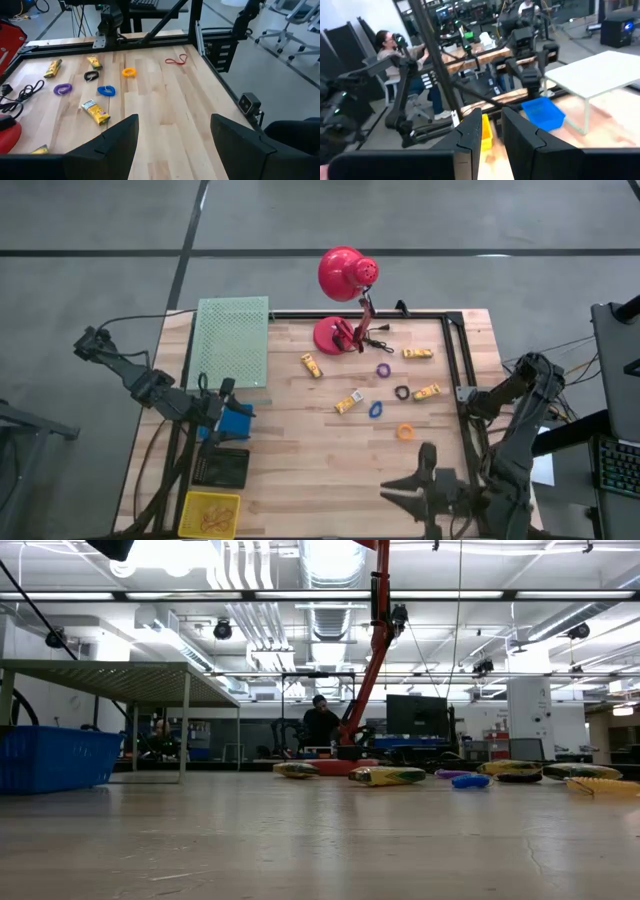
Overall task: Pick & Place Office Desk Supplies
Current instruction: Put the red rubber band into the yellow bin
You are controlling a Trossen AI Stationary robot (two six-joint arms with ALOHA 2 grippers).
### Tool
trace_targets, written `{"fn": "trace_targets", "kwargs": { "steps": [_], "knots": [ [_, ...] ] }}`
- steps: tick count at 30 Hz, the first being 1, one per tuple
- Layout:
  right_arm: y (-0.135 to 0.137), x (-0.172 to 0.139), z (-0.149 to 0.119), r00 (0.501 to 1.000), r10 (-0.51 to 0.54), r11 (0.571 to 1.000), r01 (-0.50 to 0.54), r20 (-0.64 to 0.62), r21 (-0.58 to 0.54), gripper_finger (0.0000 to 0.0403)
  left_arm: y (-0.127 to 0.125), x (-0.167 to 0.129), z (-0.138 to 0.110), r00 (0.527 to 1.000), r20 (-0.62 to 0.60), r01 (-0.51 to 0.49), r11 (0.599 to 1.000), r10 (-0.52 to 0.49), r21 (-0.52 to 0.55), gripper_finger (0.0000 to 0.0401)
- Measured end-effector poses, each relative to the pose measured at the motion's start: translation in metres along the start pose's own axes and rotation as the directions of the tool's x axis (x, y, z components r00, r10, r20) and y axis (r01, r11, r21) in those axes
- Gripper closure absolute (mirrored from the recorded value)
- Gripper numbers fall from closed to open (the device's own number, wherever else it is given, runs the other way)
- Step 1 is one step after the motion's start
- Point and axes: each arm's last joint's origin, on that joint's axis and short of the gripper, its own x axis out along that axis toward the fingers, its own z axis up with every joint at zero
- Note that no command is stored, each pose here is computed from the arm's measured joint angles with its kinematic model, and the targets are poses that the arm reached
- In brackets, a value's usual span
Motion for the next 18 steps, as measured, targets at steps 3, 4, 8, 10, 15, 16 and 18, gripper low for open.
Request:
{"fn": "trace_targets", "kwargs": {
  "steps": [3,4,8,10,15,16,18],
  "knots": [
    [0.007,-0.001,-0.007,0.999,-0.001,1.0,0.002,-0.032,0.025,0.033,0.0,0.0,-0.001,1.0,-0.014,-0.002,1.0,0.002,0.005,0.0148],
    [0.008,-0.002,-0.008,0.999,-0.004,0.999,0.006,-0.044,0.043,0.033,0.0,0.0,-0.002,1.0,-0.019,-0.003,1.0,0.003,0.007,0.0148],
    [0.014,-0.005,-0.016,0.994,-0.018,0.993,0.03,-0.107,0.113,0.033,0.001,0.0,-0.003,1.0,-0.03,-0.005,1.0,0.005,0.011,0.0148],
    [0.016,-0.006,-0.02,0.987,-0.016,0.99,0.038,-0.16,0.134,0.033,0.0,0.0,-0.003,1.0,-0.029,-0.005,1.0,0.005,0.011,0.0148],
    [0.022,-0.002,-0.035,0.957,0.008,0.977,0.054,-0.29,0.207,0.033,0.0,0.0,-0.003,1.0,-0.029,-0.004,1.0,0.005,0.011,0.0148],
    [0.023,-0.001,-0.039,0.95,0.023,0.972,0.052,-0.313,0.228,0.033,0.0,0.0,-0.003,1.0,-0.03,-0.005,1.0,0.005,0.011,0.0148],
    [0.027,0.001,-0.044,0.931,0.055,0.961,0.048,-0.361,0.272,0.033,0.0,0.0,-0.003,0.999,-0.032,-0.005,1.0,0.005,0.012,0.0148]
  ]
}}
